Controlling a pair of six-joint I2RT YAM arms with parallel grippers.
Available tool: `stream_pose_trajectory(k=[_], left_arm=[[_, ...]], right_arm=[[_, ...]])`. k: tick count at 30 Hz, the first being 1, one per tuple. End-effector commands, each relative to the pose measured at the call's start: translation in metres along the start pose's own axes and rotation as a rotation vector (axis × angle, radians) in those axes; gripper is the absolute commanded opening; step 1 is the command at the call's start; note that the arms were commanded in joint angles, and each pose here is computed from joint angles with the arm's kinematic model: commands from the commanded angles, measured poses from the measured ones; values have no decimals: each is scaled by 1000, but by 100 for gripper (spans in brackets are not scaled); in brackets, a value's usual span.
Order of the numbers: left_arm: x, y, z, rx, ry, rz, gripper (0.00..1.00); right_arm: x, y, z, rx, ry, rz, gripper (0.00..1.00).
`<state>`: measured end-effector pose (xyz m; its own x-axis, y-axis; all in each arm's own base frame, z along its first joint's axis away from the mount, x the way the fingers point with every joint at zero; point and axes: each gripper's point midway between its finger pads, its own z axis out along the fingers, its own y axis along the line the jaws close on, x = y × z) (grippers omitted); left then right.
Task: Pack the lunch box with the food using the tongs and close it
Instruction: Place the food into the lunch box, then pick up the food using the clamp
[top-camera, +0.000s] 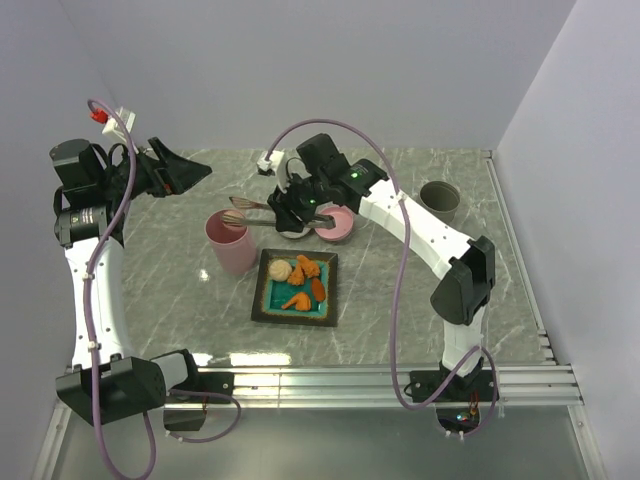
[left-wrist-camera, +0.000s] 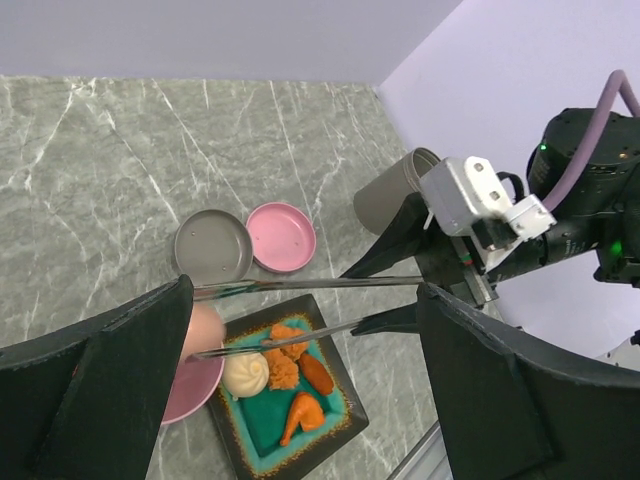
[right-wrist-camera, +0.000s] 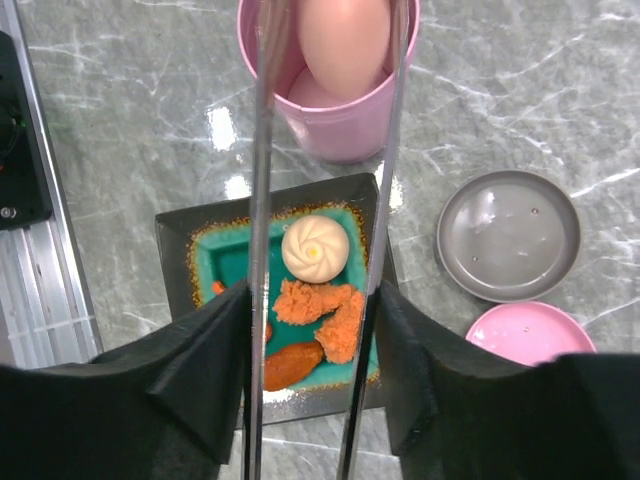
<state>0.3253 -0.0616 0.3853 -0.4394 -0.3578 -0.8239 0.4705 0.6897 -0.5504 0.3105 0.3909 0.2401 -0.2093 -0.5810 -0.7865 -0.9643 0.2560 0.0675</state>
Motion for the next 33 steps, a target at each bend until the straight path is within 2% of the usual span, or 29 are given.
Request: stream_pose_trajectory(k=[1,4,11,14,19,24,33], left_arm=[[-7,-13,-7,27,-21,43,99],[-5,-14,-8,29,-17,41,99],[-9,-16,-11,18,-18,57,100],[-7,-18,-12,22,-9,59,99],[-4,-20,-12,44,-1,50,99],[-3,-18,-10,47,0,36,99],[1,-17,-10,49,6,37,99]], right_arm=[[-40,8,-40,41,-106,-47,57],[-35,8,-47,51,-107,-42,62],[-16,17,-66,41,-65,-37,61],[27,14,-69,62,9,-28,61],[67,9,-77,114,87,-36,62],[95,12,-71,114,141,-17,68],[127,12,-43,52,212,29,68]])
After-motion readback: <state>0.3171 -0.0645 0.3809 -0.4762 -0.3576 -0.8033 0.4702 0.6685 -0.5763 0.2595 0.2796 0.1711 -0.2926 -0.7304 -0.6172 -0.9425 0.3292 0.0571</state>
